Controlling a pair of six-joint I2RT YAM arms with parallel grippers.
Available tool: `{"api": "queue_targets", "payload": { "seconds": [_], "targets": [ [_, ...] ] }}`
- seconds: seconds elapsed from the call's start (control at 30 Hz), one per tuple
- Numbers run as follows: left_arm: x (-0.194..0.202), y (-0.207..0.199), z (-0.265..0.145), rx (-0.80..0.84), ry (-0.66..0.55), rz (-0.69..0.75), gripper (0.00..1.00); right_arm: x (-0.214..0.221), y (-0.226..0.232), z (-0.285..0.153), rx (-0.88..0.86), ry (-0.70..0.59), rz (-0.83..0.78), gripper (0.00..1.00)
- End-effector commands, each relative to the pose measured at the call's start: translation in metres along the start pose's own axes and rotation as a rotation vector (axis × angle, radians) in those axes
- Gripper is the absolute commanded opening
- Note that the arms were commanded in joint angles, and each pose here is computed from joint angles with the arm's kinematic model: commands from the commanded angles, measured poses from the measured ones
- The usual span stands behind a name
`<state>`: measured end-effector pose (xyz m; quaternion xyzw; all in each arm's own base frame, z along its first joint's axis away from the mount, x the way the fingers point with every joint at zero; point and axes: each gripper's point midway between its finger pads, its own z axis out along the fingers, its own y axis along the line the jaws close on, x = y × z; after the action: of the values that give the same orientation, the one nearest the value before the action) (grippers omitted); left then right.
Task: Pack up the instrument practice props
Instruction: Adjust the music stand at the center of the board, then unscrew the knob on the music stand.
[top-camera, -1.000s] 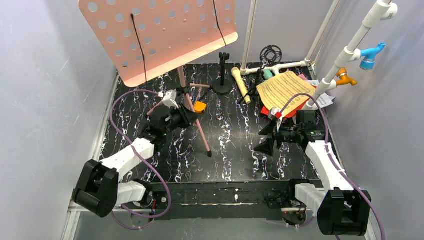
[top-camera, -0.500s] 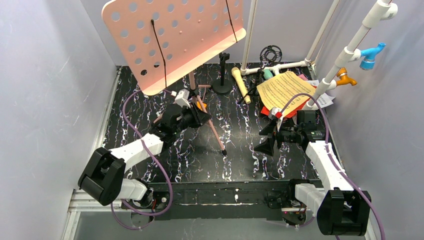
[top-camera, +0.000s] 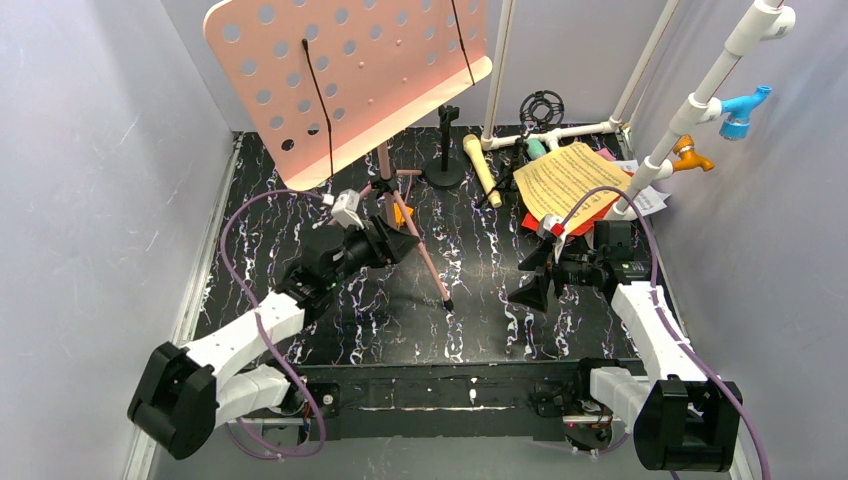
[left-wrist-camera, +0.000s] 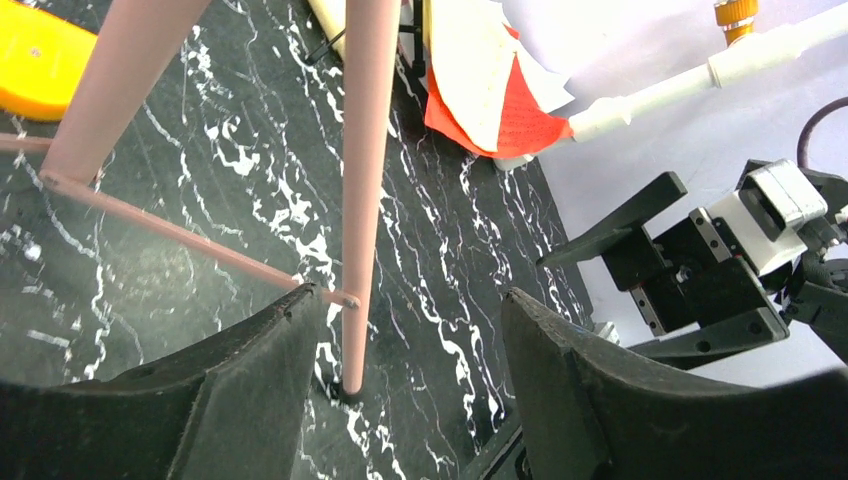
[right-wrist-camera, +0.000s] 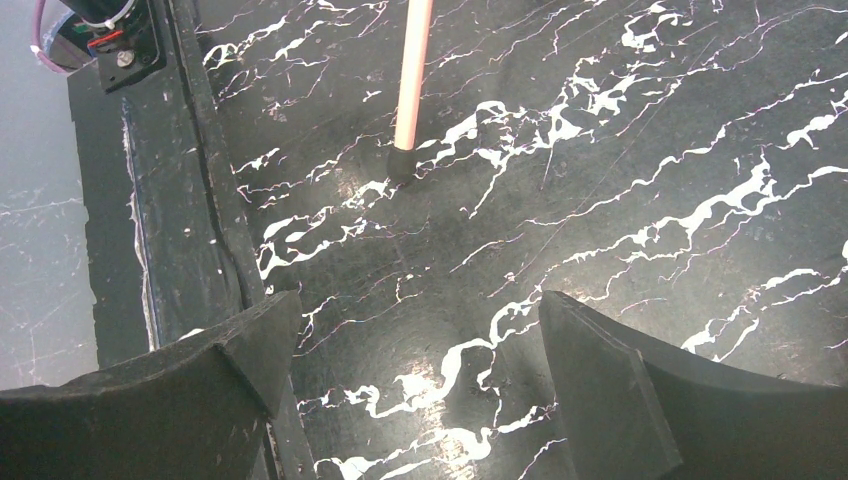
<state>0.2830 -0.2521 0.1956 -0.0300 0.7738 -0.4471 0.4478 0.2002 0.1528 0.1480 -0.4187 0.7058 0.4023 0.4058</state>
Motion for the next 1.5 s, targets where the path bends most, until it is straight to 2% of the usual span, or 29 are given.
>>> {"api": "queue_targets", "payload": {
  "seconds": [0.0,0.17,0.33,0.53,0.73,0.87,1.03,1.47],
  "targets": [
    [0.004,0.012,-0.023,-0.036,-0.012,0.062,0.67,-0.005,0.000,-0.001,0.000,-0.025,-0.032,0.98],
    [0.002,0.021,-0.046,-0.044,-0.059,0.187,0.78,-0.005,-0.001,-0.002,0.000,-0.025,-0.028,0.98],
    [-0.019,0.027,-0.063,-0.077,-0.171,0.344,0.84,-0.004,-0.001,-0.002,0.002,-0.024,-0.025,0.98],
    [-0.045,0.035,-0.071,-0.142,-0.252,0.491,0.85,-0.004,-0.002,-0.002,0.005,-0.024,-0.023,0.98],
    [-0.066,0.032,-0.060,-0.111,-0.295,0.503,0.84,-0.004,-0.002,-0.002,0.004,-0.023,-0.022,0.98],
    [-0.085,0.024,-0.051,-0.096,-0.337,0.504,0.82,-0.003,-0.003,-0.002,0.005,-0.022,-0.022,0.98],
    [-0.100,0.014,-0.040,-0.083,-0.348,0.505,0.68,-0.003,-0.002,-0.002,0.007,-0.022,-0.024,0.98],
    [-0.119,0.009,-0.017,-0.078,-0.354,0.525,0.59,-0.003,-0.002,-0.002,0.007,-0.022,-0.026,0.98]
  ]
}}
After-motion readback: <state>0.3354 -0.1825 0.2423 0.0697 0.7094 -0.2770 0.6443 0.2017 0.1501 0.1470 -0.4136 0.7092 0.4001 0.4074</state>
